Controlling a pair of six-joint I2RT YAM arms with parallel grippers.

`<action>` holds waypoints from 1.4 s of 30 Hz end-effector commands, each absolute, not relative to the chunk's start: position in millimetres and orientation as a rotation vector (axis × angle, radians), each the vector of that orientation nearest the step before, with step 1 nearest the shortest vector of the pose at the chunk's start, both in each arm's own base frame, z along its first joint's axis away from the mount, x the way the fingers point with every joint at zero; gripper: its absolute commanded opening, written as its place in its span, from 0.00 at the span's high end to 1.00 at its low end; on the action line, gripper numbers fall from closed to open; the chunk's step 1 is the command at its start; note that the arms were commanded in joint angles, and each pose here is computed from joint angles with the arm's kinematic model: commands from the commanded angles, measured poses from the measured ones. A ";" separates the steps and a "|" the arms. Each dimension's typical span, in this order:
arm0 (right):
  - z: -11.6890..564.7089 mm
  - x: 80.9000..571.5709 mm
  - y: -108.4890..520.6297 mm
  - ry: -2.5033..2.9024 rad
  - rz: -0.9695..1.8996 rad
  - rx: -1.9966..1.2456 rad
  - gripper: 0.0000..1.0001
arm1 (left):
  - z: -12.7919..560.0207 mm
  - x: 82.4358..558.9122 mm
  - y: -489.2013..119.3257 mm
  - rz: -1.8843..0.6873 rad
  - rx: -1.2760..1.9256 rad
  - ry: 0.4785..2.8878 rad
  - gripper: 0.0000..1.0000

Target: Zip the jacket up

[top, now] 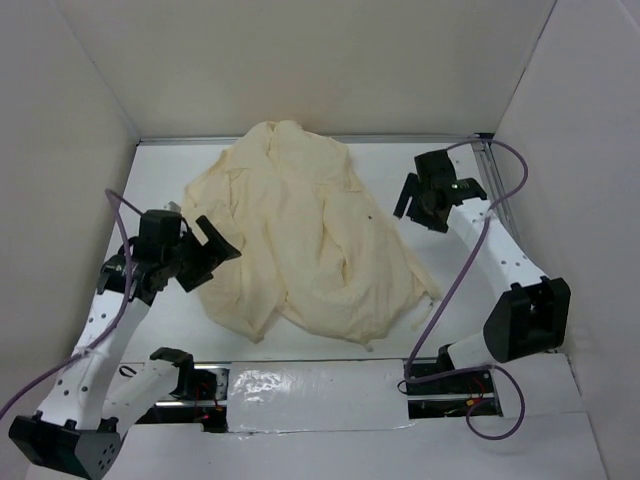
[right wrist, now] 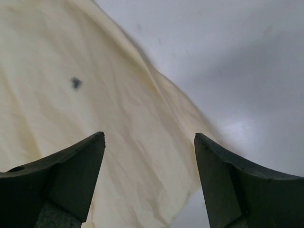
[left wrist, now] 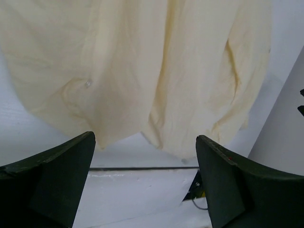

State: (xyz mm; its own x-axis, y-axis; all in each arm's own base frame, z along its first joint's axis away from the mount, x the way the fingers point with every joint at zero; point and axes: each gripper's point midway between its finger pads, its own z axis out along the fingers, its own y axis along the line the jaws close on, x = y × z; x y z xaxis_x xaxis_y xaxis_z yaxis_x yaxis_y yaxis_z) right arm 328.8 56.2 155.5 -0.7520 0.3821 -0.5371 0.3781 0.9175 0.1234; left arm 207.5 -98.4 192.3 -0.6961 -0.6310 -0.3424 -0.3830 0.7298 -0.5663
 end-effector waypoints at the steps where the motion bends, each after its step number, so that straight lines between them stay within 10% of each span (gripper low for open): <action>1: 202.4 377.7 75.2 2.352 0.102 0.383 0.17 | 211.3 253.8 -95.2 -0.590 -0.770 2.300 0.01; 16: 154.0 545.9 182.6 2.413 0.236 -0.096 0.06 | 147.4 453.3 11.1 -0.086 -0.789 2.395 0.01; 26: 93.3 569.5 215.8 2.460 0.362 -0.049 0.08 | 59.5 526.5 -1.8 -0.231 -0.525 2.558 0.07; 32: 81.1 580.2 221.5 2.451 0.432 0.018 0.35 | 44.6 545.6 -23.2 -0.389 -0.413 2.527 0.79; 34: 80.4 586.8 217.5 2.443 0.447 0.070 0.57 | 37.4 550.7 -26.3 -0.409 -0.414 2.533 0.96; 37: 91.0 601.2 207.5 2.396 0.504 0.160 1.00 | 45.7 575.9 -35.2 -0.468 -0.336 2.466 1.00; 42: 117.1 631.3 182.3 2.271 0.555 0.262 1.00 | 44.6 607.3 -57.8 -0.562 -0.275 2.427 1.00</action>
